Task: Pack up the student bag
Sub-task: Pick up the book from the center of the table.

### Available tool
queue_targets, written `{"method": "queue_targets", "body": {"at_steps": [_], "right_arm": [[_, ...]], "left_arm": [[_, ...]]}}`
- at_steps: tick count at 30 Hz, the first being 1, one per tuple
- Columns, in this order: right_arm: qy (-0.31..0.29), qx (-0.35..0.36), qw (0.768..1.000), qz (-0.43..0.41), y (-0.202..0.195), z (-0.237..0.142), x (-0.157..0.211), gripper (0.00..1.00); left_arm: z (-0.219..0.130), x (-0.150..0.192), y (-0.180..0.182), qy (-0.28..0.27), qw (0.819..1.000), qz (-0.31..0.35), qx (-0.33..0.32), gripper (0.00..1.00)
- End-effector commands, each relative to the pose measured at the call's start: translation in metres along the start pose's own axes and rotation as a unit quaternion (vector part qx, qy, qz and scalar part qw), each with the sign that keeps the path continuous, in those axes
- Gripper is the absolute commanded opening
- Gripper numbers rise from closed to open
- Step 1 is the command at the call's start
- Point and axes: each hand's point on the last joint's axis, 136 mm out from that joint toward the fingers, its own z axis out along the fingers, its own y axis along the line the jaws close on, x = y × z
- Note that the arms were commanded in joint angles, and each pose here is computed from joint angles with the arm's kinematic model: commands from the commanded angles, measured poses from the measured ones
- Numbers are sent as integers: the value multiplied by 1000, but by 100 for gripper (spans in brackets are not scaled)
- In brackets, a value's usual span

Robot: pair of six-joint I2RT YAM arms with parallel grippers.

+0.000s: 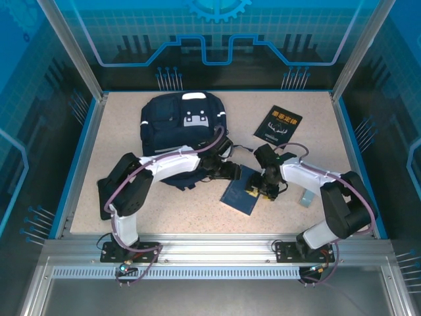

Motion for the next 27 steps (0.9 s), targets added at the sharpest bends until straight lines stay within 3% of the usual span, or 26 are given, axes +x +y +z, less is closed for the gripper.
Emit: {"method": "queue_targets", "body": {"at_steps": [1, 15, 27], "right_arm": [[9, -1, 1000, 18, -4, 5, 0, 62], [17, -22, 999, 24, 4, 9, -5, 51], [7, -59, 998, 5, 30, -26, -10, 43]], "left_arm": [[10, 0, 1, 8, 1000, -3, -17, 60], [45, 23, 7, 77, 996, 12, -41, 42], [60, 41, 30, 113, 989, 14, -98, 33]]}}
